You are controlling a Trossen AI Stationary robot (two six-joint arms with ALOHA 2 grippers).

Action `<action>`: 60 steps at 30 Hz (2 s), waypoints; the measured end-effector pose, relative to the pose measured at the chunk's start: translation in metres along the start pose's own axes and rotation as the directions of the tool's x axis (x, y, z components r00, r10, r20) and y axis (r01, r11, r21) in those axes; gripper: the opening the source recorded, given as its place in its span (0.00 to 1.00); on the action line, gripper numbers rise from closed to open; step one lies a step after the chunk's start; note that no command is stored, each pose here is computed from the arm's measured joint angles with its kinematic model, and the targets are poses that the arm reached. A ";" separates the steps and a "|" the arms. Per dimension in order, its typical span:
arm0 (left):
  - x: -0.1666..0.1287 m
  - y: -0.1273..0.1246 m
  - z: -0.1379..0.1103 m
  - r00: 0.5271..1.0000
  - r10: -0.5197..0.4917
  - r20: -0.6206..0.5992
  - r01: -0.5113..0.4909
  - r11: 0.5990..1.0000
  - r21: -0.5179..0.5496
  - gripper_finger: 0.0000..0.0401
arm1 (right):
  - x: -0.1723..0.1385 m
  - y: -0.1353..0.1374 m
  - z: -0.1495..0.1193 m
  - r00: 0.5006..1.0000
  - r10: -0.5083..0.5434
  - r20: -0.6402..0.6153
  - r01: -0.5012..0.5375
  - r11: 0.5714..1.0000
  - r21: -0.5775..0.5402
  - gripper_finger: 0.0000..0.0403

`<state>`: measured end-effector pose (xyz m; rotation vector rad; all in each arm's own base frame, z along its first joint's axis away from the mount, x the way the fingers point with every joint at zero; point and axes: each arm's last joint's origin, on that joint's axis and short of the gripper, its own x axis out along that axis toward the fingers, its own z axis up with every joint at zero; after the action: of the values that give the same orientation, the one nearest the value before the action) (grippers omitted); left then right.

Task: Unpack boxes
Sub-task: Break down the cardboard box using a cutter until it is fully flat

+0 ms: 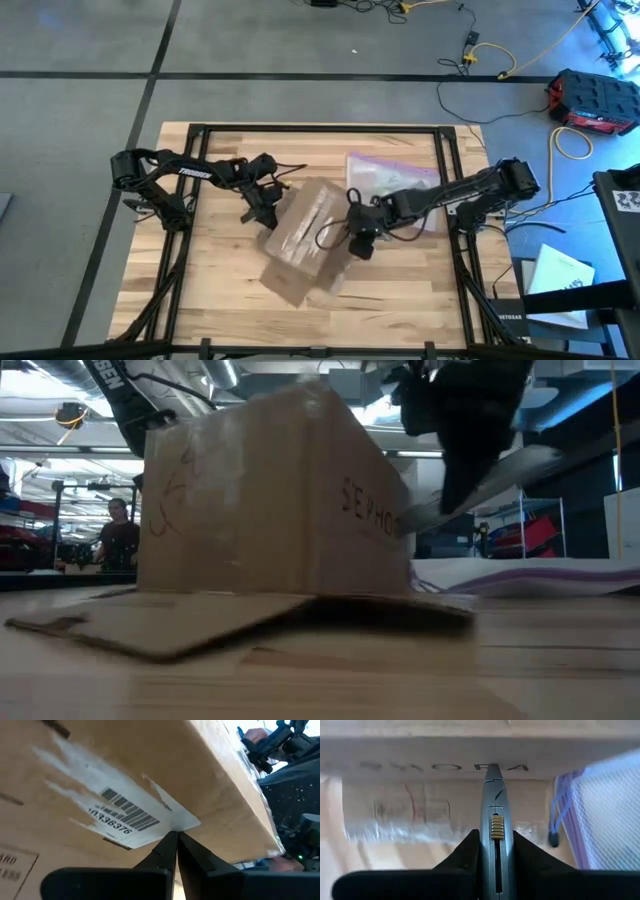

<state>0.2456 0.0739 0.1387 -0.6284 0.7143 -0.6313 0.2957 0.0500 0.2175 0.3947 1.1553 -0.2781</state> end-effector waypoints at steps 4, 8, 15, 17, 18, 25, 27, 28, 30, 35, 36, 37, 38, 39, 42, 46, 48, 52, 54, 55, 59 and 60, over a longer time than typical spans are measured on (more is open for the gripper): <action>-0.001 0.001 -0.005 1.000 0.008 -0.026 -0.008 1.000 0.012 0.00 | 0.001 -0.010 0.011 0.998 -0.020 0.055 0.019 1.000 0.012 0.14; -0.002 0.001 -0.007 0.999 0.014 -0.036 -0.013 1.000 0.028 0.00 | 0.001 -0.020 0.023 0.992 -0.036 0.120 0.034 0.999 0.024 0.14; 0.000 0.006 -0.002 0.999 0.034 -0.003 -0.034 0.998 0.049 0.00 | 0.001 -0.040 0.034 0.984 -0.105 0.145 0.093 0.992 0.087 0.14; 0.000 0.006 0.000 0.999 0.035 0.008 -0.035 0.998 0.049 0.00 | 0.000 -0.041 0.031 0.985 -0.122 0.122 0.112 0.990 0.083 0.14; 0.000 0.006 0.001 0.999 0.034 0.012 -0.035 0.998 0.052 0.00 | 0.000 -0.041 0.029 0.986 -0.130 0.102 0.121 0.989 0.089 0.14; 0.000 0.006 0.004 0.999 0.030 0.028 -0.032 0.996 0.080 0.00 | -0.039 -0.037 0.016 0.966 -0.252 0.056 0.231 0.939 0.254 0.14; 0.000 0.006 0.005 0.999 0.029 0.037 -0.032 0.996 0.086 0.00 | -0.056 -0.032 0.015 0.963 -0.258 0.076 0.222 0.920 0.322 0.14; 0.000 0.006 0.006 0.999 0.028 0.040 -0.032 0.996 0.088 0.00 | -0.064 -0.028 0.016 0.963 -0.249 0.102 0.198 0.913 0.357 0.14; 0.000 0.005 0.006 0.999 0.028 0.041 -0.032 0.995 0.092 0.00 | -0.077 -0.017 0.017 0.967 -0.201 0.155 0.121 0.902 0.414 0.14; -0.005 0.006 0.007 0.998 0.036 0.056 -0.042 0.993 0.113 0.00 | -0.087 0.027 0.007 0.979 0.059 0.195 -0.119 0.943 0.310 0.14; -0.007 0.007 0.007 0.997 0.042 0.061 -0.049 0.991 0.121 0.00 | -0.088 0.036 0.003 0.974 0.095 0.205 -0.148 0.953 0.263 0.14; -0.009 0.009 0.007 0.996 0.051 0.068 -0.059 0.990 0.127 0.00 | -0.090 0.043 -0.002 0.970 0.123 0.210 -0.169 0.960 0.221 0.14; -0.013 0.011 0.007 0.995 0.065 0.079 -0.076 0.988 0.136 0.00 | -0.091 0.050 -0.007 0.968 0.141 0.206 -0.181 0.965 0.191 0.14; -0.017 0.013 0.008 0.992 0.084 0.093 -0.096 0.985 0.140 0.00 | -0.092 0.054 -0.012 0.969 0.151 0.195 -0.182 0.971 0.157 0.14; -0.034 0.022 0.009 0.979 0.132 0.154 -0.154 0.979 0.137 0.00 | -0.094 0.067 -0.026 0.969 0.189 0.162 -0.201 0.978 0.064 0.14; -0.061 0.035 0.010 0.943 0.232 0.240 -0.265 0.957 0.115 0.00 | -0.083 0.076 -0.032 0.977 0.187 0.103 -0.190 0.982 0.017 0.14; -0.074 0.042 0.011 0.891 0.353 0.286 -0.395 0.912 0.106 0.00 | -0.073 0.079 -0.031 0.981 0.169 0.090 -0.170 0.985 -0.001 0.14; -0.096 0.048 0.022 0.790 0.453 0.414 -0.522 0.851 0.064 0.00 | -0.052 0.088 -0.028 0.983 0.162 0.083 -0.159 0.986 -0.040 0.14; -0.101 0.048 0.027 0.770 0.453 0.449 -0.530 0.846 0.057 0.00 | -0.048 0.091 -0.027 0.981 0.172 0.085 -0.169 0.985 -0.037 0.14; -0.102 0.047 0.028 0.763 0.453 0.461 -0.533 0.845 0.051 0.00 | -0.047 0.092 -0.027 0.981 0.174 0.084 -0.172 0.985 -0.028 0.14; -0.099 0.045 0.033 0.754 0.447 0.481 -0.536 0.842 0.058 0.00 | -0.043 0.092 -0.028 0.985 0.156 0.077 -0.157 0.988 0.006 0.14; -0.097 0.044 0.034 0.757 0.442 0.481 -0.533 0.843 0.065 0.00 | -0.044 0.092 -0.027 0.985 0.146 0.090 -0.147 0.989 0.013 0.14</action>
<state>0.2270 0.1806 0.1660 -0.3511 0.3425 -0.0475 0.2941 0.1449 0.2629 0.4778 1.0318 -0.1766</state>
